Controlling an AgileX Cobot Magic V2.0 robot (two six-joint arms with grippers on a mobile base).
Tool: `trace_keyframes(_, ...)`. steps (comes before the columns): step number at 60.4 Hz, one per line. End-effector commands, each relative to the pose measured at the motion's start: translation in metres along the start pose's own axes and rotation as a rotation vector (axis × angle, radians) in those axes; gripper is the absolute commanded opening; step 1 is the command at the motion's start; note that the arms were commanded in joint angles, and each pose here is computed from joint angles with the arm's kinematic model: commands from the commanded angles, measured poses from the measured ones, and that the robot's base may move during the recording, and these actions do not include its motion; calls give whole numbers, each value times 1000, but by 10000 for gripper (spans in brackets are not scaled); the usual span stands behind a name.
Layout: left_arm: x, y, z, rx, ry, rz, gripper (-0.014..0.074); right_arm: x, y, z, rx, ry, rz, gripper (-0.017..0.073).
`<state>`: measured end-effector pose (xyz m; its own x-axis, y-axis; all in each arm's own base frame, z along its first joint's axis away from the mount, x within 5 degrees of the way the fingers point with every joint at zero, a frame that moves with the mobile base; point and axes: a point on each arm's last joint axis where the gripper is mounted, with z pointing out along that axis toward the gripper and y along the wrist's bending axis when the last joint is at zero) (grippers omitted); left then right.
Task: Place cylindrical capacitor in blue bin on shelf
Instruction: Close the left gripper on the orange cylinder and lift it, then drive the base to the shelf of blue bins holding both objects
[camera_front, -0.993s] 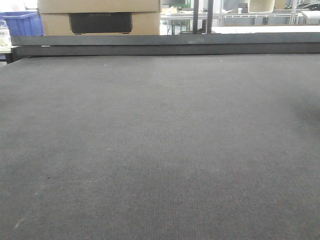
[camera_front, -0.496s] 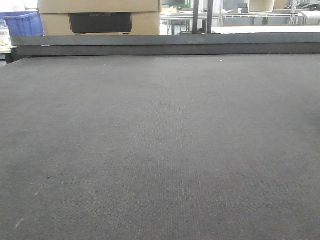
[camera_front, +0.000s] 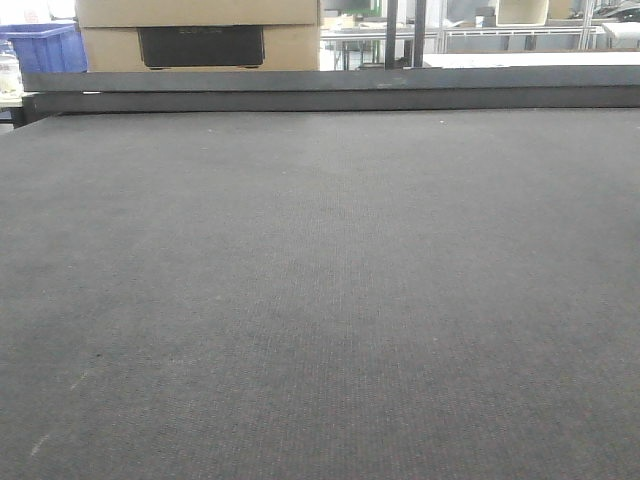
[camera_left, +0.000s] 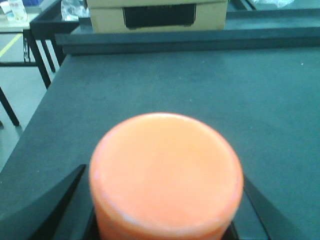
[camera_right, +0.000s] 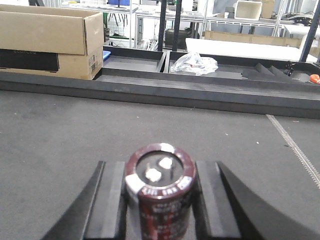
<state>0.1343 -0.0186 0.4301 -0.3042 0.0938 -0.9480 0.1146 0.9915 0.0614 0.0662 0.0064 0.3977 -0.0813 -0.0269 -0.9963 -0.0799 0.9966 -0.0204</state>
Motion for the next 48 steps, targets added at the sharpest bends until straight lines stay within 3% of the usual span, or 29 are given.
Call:
trace_keyframes(1, -3, -1, -2, 11, -23, 0, -111, -3, 0, -2, 1, -26, 1, -162)
trace_keyframes(48, -3, -1, -2, 11, -23, 0, -111, -3, 0, -2, -5, -28, 12, -162)
